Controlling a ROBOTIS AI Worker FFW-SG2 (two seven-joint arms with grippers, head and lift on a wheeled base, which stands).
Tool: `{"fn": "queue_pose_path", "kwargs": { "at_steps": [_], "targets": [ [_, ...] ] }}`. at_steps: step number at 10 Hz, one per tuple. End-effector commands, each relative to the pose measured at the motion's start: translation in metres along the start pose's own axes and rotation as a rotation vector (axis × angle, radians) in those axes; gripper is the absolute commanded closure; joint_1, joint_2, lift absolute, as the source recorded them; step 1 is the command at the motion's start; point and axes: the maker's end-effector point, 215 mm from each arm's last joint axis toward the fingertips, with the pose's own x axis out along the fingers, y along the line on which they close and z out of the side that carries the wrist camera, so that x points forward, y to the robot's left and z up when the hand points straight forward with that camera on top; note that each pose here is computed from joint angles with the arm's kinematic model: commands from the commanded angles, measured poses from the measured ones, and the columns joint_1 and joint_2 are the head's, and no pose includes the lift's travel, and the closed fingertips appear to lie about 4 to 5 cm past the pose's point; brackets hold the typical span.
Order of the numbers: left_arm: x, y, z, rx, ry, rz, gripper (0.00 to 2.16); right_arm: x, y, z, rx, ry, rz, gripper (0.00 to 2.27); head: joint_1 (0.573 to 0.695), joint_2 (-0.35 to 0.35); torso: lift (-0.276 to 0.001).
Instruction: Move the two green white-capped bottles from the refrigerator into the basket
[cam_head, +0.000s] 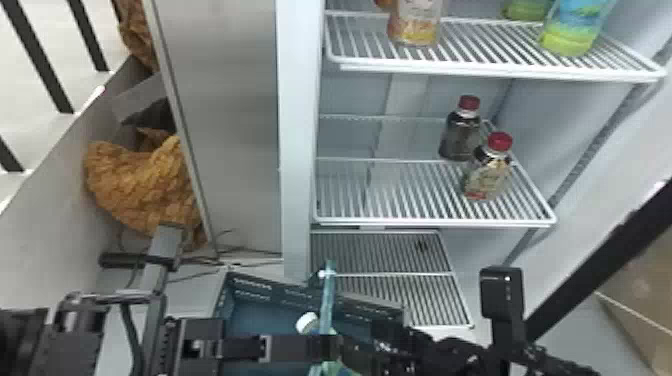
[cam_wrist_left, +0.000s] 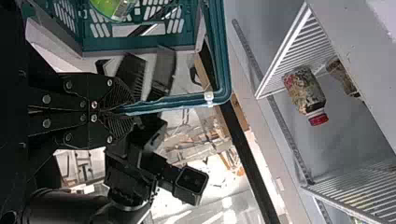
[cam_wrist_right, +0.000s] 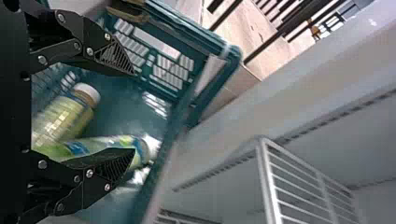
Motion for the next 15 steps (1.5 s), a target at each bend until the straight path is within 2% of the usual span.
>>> {"fn": "queue_pose_path", "kwargs": {
  "at_steps": [1,5,7,10,13,15],
  "targets": [
    [0.0,0.0,0.001,0.002,0.0,0.002,1.16,-0.009,-0.015,0.016,-0.046,-0.036,-0.062,0.53,0.695,-0.13,-0.263],
    [0.0,0.0,0.0,0.002,0.003,0.002,1.16,-0.026,-0.037,0.055,-0.131,-0.142,-0.166,0.53,0.695,-0.183,-0.263],
    [0.0,0.0,0.0,0.002,0.003,0.002,1.16,-0.039,-0.044,0.083,-0.176,-0.24,-0.218,0.52,0.695,-0.209,-0.263],
    [0.001,0.0,-0.001,0.002,0.004,0.003,1.16,-0.053,-0.04,0.127,-0.235,-0.41,-0.243,0.45,0.695,-0.227,-0.263],
    [0.001,0.0,0.001,0.005,0.004,0.001,1.16,-0.071,-0.036,0.162,-0.278,-0.587,-0.274,0.22,0.695,-0.233,-0.263],
    [0.001,-0.001,-0.001,0.002,0.004,-0.003,1.16,-0.097,-0.034,0.183,-0.281,-0.743,-0.326,0.09,0.695,-0.249,-0.263]
  ]
}}
